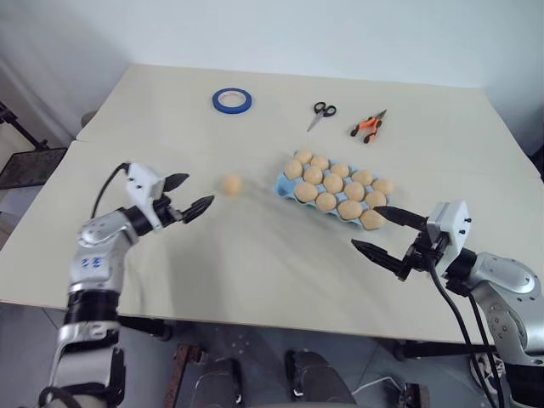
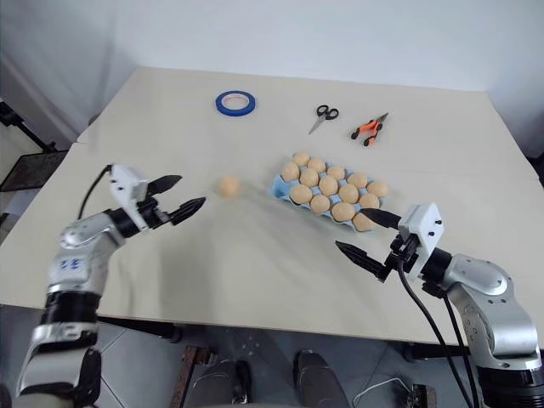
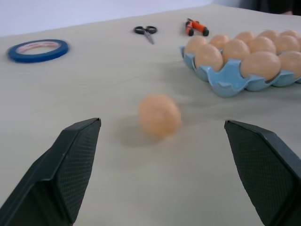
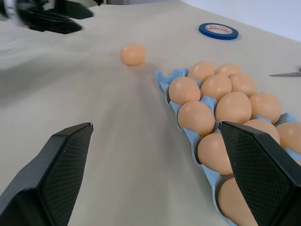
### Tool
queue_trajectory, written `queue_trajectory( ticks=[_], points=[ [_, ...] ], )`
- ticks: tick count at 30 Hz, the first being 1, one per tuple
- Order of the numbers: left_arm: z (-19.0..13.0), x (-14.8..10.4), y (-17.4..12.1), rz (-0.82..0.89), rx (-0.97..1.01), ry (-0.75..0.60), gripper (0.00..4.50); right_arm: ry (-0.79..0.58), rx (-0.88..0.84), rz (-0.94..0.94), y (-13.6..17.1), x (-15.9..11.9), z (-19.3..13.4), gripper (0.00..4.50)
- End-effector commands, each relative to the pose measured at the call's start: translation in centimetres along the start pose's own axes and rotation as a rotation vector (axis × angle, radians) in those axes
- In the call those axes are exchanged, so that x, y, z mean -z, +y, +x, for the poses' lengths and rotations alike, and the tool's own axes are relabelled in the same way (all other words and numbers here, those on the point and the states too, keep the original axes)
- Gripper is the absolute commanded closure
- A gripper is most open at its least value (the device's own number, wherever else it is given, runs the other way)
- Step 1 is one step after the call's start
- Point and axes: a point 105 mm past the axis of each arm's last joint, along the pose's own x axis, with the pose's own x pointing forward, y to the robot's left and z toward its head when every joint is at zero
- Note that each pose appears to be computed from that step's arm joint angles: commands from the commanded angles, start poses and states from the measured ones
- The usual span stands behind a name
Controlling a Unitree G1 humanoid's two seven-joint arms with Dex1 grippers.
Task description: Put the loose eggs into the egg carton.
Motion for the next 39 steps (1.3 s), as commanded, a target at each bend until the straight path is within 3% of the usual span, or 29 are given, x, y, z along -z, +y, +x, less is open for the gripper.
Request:
queue_trajectory(
  ticks=[1, 7, 18, 27, 32, 39],
  points=[
    [2.0, 0.0, 1.1, 0.033, -0.025, 0.036, 0.01, -0.025, 0.009, -0.041, -0.2, -1.0, -0.2, 0.00],
    [5.3, 1.4, 0.8, 0.035, 0.008, 0.129, 0.01, -0.022, 0.008, -0.043, -0.1, -1.0, -0.2, 0.00],
    [7.0, 2.5, 0.3, 0.015, -0.022, 0.172, 0.01, -0.021, 0.023, -0.046, 0.1, -1.1, -0.5, 0.00],
    [7.7, 2.4, 0.1, 0.012, -0.047, 0.164, 2.76, -0.021, 0.029, -0.051, -0.2, -1.1, -0.5, 0.00],
    [8.7, 0.1, -0.5, 0.057, 0.015, 0.105, 2.94, -0.024, 0.034, -0.056, -0.2, -1.2, -0.5, 0.00],
    [11.2, -3.8, -3.9, 0.072, 0.229, -0.004, 2.97, -0.029, 0.042, -0.061, 0.0, -1.3, -0.5, 0.00]
  ],
)
